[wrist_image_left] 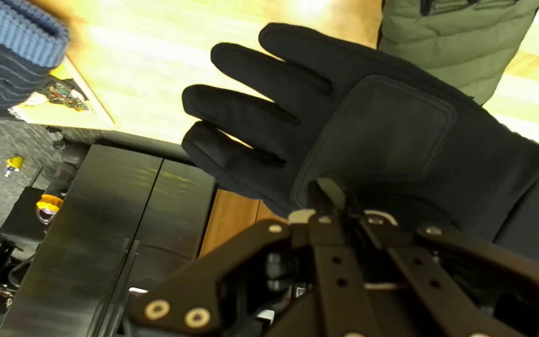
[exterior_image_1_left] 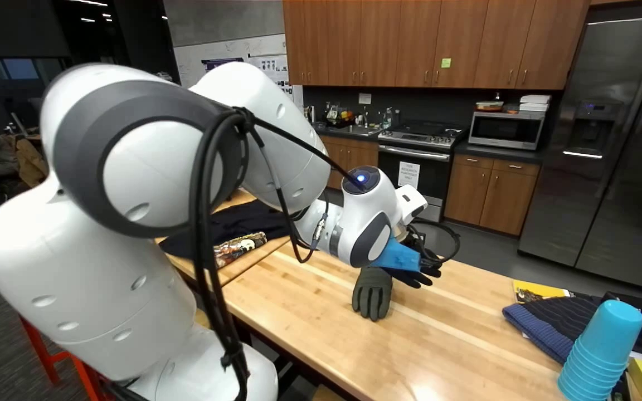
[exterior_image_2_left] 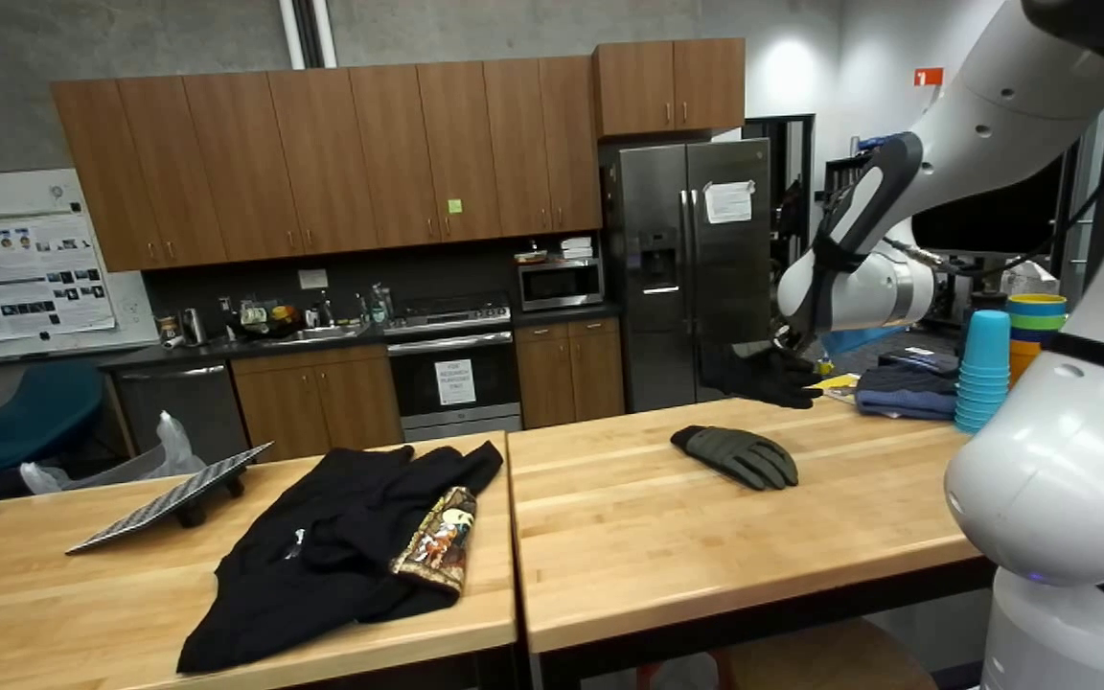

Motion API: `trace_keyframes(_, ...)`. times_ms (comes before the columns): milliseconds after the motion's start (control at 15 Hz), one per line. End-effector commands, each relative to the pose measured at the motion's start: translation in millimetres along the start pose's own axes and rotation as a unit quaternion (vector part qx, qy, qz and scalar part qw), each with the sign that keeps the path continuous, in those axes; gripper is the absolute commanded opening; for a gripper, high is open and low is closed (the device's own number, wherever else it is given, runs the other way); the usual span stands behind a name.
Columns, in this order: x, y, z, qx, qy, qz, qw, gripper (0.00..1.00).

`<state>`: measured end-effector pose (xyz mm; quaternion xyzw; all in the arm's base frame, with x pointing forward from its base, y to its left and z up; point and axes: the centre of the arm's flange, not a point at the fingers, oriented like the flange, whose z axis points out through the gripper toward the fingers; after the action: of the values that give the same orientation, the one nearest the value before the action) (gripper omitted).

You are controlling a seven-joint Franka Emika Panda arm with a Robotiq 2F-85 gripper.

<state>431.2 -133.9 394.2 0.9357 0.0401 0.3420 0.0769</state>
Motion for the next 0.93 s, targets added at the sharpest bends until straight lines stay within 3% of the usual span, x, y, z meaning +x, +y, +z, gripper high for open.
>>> trace_keyframes(0,3,39,-36,0.013,0.024,-0.002,0.9996,0.02)
trace_keyframes(267,5,55,-56,0.049,0.037,-0.033,0.9976,0.02)
trace_keyframes(600,8,56,-73,0.102,0.073,-0.091,0.9879,0.02)
trace_keyframes(733,4,49,-67,0.083,0.06,-0.082,0.9913,0.06)
trace_keyframes(867,5,51,-73,0.089,0.069,-0.091,0.9895,0.06)
